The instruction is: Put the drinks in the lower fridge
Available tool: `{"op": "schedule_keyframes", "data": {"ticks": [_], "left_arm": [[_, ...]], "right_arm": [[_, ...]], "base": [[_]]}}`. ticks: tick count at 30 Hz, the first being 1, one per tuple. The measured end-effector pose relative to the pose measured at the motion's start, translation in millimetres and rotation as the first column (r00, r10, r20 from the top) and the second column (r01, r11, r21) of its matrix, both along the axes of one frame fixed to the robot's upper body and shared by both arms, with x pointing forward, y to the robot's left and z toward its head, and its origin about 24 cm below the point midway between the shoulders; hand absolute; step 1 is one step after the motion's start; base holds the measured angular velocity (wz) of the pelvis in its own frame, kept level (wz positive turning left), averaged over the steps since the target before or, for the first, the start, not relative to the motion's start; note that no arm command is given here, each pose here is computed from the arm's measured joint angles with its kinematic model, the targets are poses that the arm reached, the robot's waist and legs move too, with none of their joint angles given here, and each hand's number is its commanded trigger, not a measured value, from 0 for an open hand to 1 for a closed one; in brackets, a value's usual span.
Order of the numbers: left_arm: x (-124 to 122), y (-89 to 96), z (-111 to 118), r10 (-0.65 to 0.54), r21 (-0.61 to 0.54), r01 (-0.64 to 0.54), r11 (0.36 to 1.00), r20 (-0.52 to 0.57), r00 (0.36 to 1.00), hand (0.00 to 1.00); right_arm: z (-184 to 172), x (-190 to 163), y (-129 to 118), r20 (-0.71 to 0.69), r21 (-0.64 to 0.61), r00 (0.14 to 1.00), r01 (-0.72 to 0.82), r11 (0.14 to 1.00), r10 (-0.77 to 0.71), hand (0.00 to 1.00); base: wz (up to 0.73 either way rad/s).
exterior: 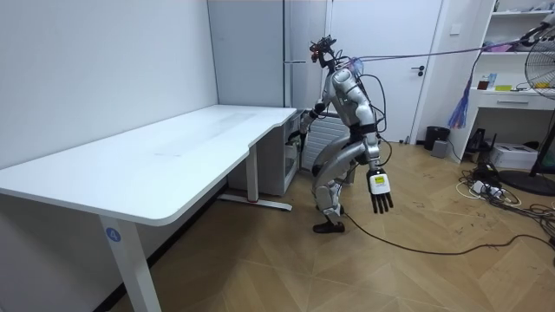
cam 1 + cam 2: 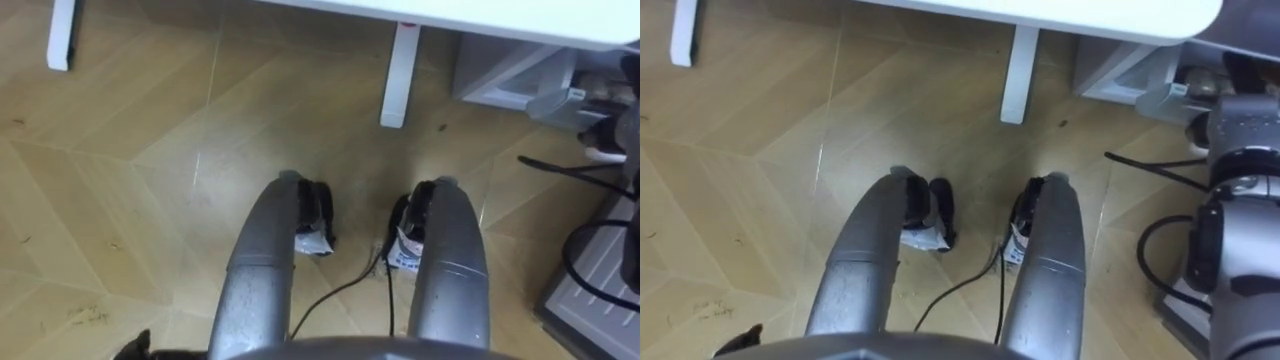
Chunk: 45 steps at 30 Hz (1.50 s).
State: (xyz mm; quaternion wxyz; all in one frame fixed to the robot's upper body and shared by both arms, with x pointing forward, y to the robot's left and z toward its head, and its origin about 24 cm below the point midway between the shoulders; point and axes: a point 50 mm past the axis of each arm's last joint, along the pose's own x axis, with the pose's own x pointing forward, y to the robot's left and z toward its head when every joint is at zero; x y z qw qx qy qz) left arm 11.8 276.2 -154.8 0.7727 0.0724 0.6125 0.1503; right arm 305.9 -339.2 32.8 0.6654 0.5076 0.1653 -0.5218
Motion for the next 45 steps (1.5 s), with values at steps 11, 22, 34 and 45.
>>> {"op": "schedule_keyframes", "data": {"ticks": [11, 22, 34, 45], "left_arm": [[-13.3, -0.7, -0.1, -0.001, -0.018, 0.0, 1.0, -0.026, 1.0, 0.0], [-38.8, 0.5, 1.3, 0.011, -0.024, -0.013, 1.0, -0.089, 0.996, 0.0], [-36.6, 1.5, 1.9, -0.001, -0.023, -0.001, 1.0, -0.076, 0.997, 0.0], [-33.4, -1.6, 1.3, -0.037, -0.012, 0.037, 0.999, -0.061, 0.997, 0.0]], "right_arm": [[8.5, 4.7, -0.1, -0.003, -0.06, 0.999, -0.036, 0.998, 0.036, 0.0], [7.4, 5.2, 1.7, -0.013, -0.078, 0.999, -0.053, 0.996, 0.052, 0.0], [7.0, 5.8, 3.4, -0.023, -0.102, 0.998, -0.066, 0.993, 0.064, 0.0], [6.5, 7.2, 5.2, 0.005, -0.085, 0.997, -0.071, 0.994, 0.072, 0.0]], "base": [[0.02], [-0.01], [0.02], [0.0]]}}
